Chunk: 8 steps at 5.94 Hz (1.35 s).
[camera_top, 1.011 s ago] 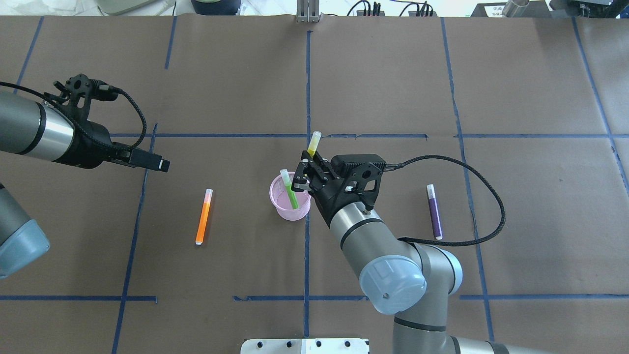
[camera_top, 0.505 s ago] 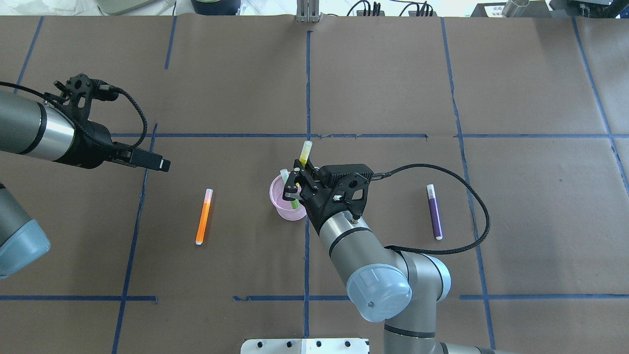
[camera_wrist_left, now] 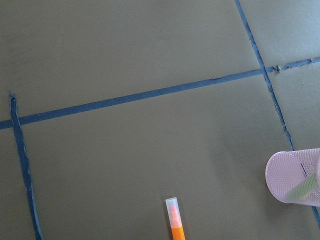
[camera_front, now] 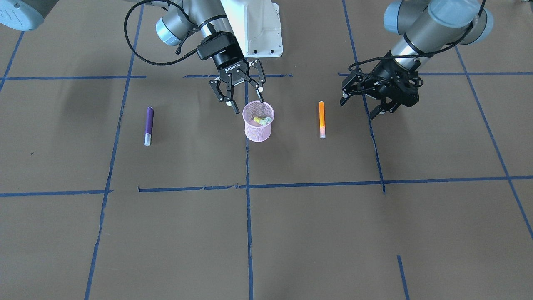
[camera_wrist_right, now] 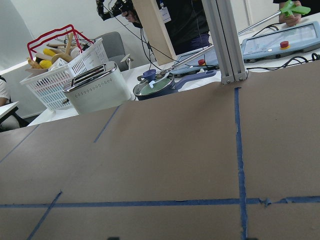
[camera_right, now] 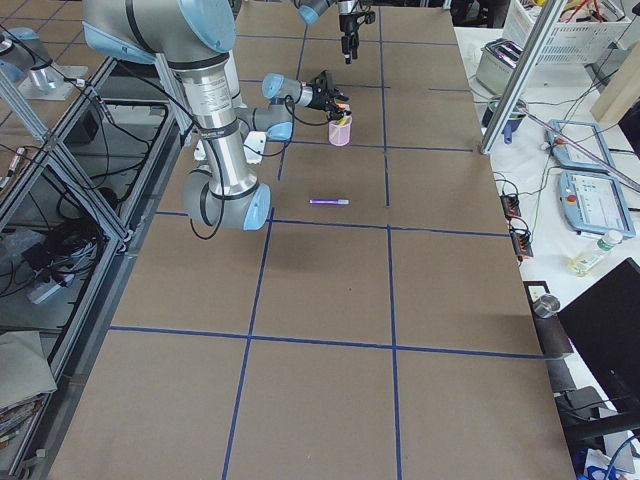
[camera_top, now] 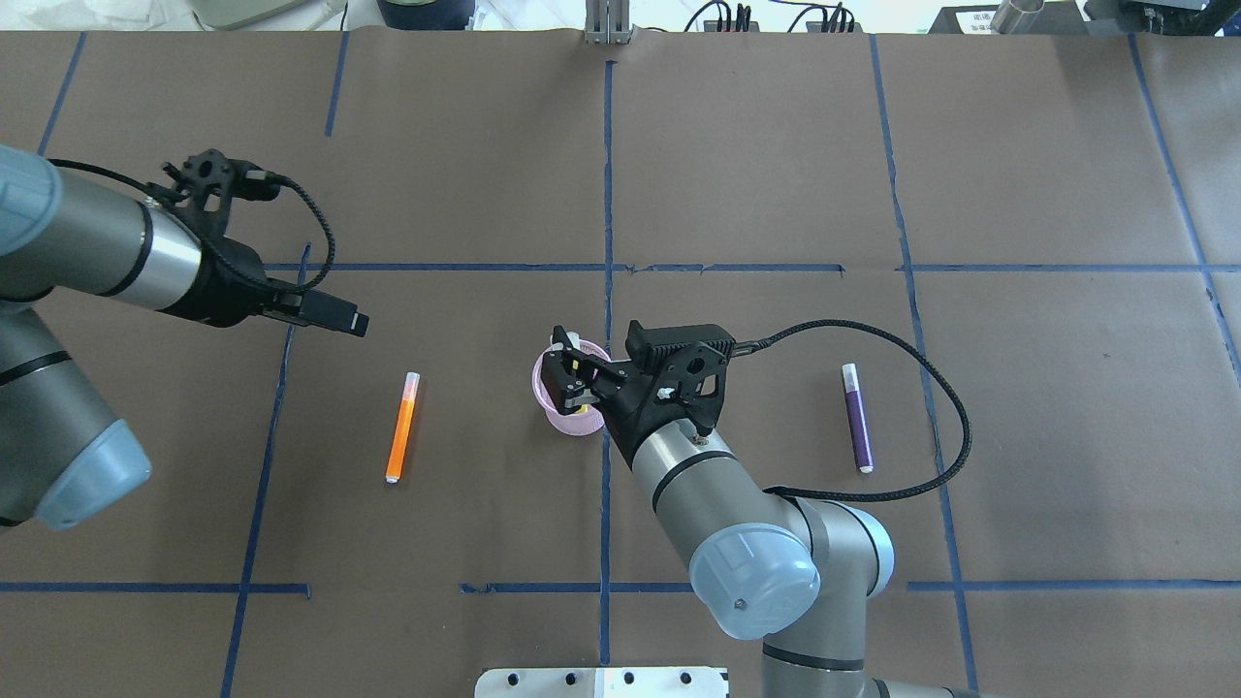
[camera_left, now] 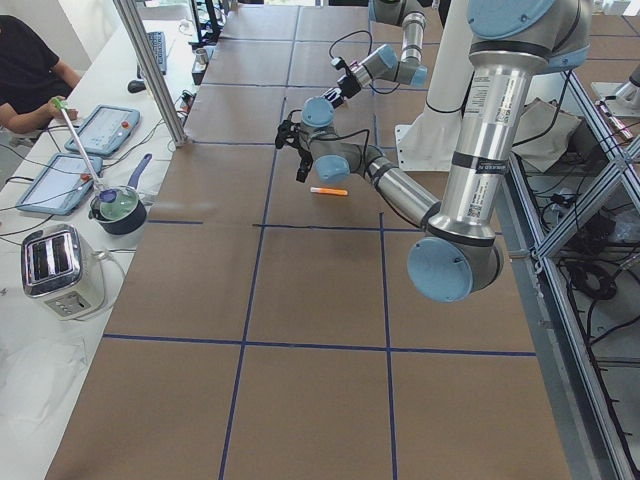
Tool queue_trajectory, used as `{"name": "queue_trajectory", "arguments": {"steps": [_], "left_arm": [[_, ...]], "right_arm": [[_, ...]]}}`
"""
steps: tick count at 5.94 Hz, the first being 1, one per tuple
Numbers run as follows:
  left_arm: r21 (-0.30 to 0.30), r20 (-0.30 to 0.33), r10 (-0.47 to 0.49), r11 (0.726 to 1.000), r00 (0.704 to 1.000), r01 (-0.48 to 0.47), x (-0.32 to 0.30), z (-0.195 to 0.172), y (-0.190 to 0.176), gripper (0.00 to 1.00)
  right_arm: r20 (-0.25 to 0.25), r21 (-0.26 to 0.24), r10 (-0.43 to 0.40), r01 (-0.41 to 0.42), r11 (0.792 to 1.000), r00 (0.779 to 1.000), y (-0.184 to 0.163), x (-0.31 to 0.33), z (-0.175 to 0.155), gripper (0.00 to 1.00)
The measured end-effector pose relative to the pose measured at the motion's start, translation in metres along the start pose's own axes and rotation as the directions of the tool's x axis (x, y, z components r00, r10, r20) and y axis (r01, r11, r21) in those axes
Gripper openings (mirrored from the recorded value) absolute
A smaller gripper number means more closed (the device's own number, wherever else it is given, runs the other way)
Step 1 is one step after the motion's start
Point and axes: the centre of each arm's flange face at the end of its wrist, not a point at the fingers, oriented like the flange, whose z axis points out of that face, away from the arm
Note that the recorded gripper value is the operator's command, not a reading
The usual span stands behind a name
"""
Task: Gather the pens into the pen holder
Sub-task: 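Drop the yellow highlighter into the cup while the left gripper approaches the orange highlighter, then grasp the orange highlighter with the left gripper while the right gripper withdraws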
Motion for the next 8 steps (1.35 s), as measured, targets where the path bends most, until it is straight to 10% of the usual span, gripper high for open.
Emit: {"name": "queue_trajectory", "arguments": {"steps": [2,5,8], "left_arm": [[-0.053,-0.003,-0.033,0.998,0.999,0.033,0.037,0.056,-0.001,0.99],[-0.105,0.233,-0.076,0.989,0.970,0.103,0.043,0.115,0.022,0.97],[-0.149,0.285,-0.080,0.981,0.955,0.127,0.041,0.131,0.034,0.63]], "right_arm": [[0.038,-0.042,-0.098,0.099,0.994,0.994,-0.020,0.025,-0.021,0.99],[0.025,-0.072,-0.126,0.127,0.989,0.992,-0.049,0.078,-0.039,0.99],[0.024,-0.232,-0.125,0.127,0.964,0.992,-0.093,0.158,-0.037,0.99]]}}
